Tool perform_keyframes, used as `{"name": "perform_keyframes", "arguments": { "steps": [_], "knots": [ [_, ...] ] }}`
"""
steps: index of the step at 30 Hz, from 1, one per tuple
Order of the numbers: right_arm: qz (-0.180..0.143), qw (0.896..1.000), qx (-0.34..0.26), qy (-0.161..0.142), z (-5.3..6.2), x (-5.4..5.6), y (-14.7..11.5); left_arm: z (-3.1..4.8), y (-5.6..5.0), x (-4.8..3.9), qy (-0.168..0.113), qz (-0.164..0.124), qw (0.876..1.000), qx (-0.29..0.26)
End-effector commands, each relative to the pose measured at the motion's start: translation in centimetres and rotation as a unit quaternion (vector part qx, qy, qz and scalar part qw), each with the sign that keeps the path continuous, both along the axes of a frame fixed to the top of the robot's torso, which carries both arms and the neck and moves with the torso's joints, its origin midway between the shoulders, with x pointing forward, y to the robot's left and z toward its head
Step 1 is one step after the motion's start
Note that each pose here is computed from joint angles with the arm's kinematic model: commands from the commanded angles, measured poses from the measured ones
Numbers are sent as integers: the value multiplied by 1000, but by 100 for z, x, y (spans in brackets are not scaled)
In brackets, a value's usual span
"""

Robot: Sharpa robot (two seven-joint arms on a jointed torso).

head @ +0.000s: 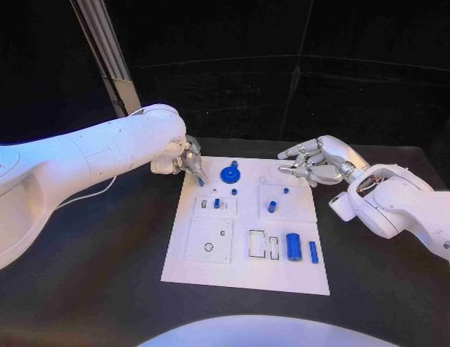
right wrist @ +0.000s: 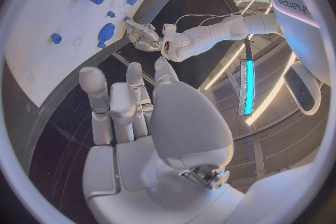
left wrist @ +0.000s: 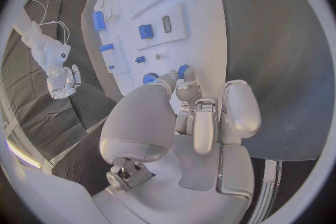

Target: Assemble the parts on the task board

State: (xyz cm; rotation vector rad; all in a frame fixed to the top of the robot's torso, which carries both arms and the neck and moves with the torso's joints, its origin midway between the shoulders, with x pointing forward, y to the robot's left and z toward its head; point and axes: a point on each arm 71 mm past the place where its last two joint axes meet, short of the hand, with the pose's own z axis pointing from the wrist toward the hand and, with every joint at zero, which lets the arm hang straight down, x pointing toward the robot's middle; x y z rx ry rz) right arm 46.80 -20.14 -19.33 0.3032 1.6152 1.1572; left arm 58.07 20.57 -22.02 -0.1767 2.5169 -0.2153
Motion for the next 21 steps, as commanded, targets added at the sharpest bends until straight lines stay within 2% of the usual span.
{"name": "perform_keyframes", "arguments": {
  "steps": [1,11,17,21],
  "knots": [
    [6,1000,3,-2,14,-1,15,-5,-21,-9,6,-10,1000,-2],
    [6,1000,3,-2,14,-1,14,-5,23,-19,2,-6,1000,-2],
    [5,1000,2,0,10,1,1,13,70,-28,-21,12,1000,-9],
    [3,1000,1,0,8,3,-19,25,107,-72,-33,28,999,-27]
  ]
}}
